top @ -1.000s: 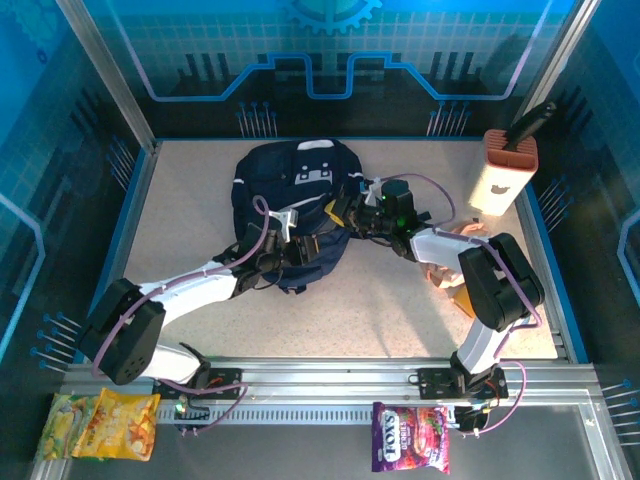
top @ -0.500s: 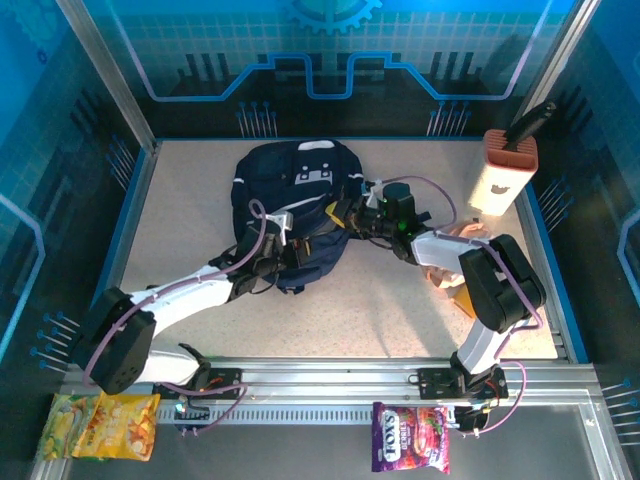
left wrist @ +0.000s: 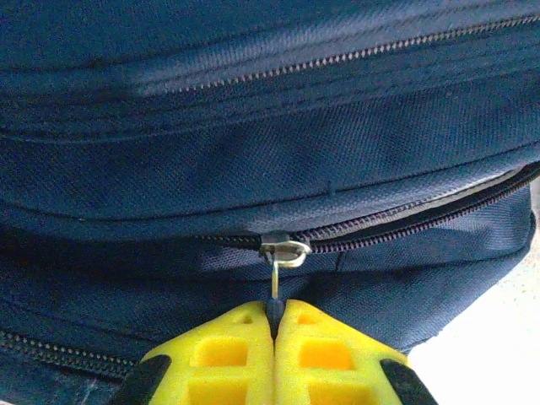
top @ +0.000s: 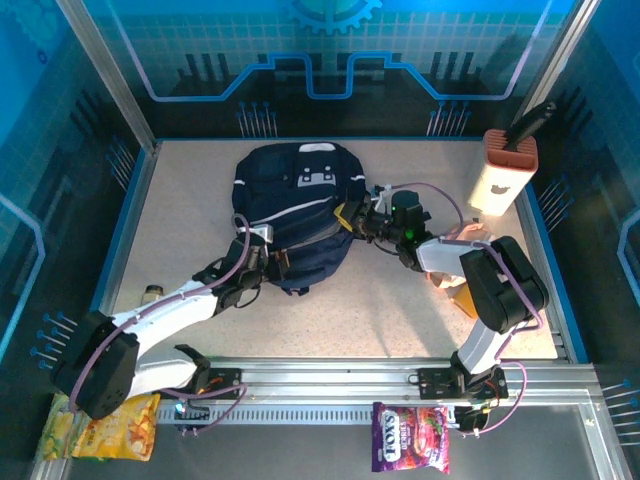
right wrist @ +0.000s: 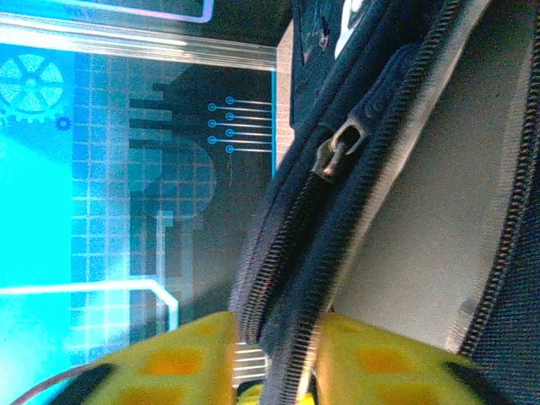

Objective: Pack the student bag
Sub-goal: Unzip the student bag at the top-center of the table.

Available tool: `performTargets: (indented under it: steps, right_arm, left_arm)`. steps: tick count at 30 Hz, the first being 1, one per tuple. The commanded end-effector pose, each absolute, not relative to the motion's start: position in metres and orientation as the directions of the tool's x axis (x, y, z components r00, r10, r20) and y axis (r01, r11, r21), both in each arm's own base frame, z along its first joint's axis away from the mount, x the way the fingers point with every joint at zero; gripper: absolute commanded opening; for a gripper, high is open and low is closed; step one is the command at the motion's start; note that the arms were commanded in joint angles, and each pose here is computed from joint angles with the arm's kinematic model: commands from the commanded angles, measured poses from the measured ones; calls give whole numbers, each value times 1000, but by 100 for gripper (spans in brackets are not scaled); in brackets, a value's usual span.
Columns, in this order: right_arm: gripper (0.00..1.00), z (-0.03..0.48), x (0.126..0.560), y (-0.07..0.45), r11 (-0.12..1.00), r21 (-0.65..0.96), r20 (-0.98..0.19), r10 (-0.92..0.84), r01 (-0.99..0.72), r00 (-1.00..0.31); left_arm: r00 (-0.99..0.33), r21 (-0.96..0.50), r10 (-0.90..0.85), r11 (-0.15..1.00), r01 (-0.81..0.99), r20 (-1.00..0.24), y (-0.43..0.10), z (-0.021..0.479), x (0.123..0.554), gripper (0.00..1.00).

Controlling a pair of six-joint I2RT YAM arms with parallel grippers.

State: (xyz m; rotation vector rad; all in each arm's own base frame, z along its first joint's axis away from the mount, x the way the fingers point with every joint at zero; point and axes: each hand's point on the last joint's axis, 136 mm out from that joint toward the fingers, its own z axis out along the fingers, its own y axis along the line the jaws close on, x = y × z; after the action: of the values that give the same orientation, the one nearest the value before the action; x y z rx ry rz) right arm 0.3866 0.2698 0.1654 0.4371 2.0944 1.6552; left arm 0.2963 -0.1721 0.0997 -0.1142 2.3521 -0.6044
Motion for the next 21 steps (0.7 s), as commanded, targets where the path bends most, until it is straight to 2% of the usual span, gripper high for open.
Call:
performTargets:
  steps: [1, 4, 8, 13, 21]
  right_arm:
    - [44, 198, 385, 281, 154, 985, -151, 511, -83, -846]
    - [54, 186, 377, 293, 161, 987, -100, 515, -19, -851]
    - [57, 159, 366, 294, 253, 961, -49, 550, 110, -833]
    - [54, 150, 361, 283, 366, 915, -88, 594, 171, -799]
    - [44, 150, 374, 278, 412, 888, -121, 640, 205, -759]
  left_arm:
    - [-735, -425, -159, 885, 190, -659, -191, 125, 304, 0]
    - [-731, -436, -122, 863, 256, -671, -213, 138, 308, 0]
    - [-724, -430, -78, 846, 315, -685, -237, 148, 313, 0]
    - [-729, -437, -48, 826, 355, -683, -258, 152, 320, 0]
    - [-771, -447, -15, 822, 354, -637, -270, 135, 321, 0]
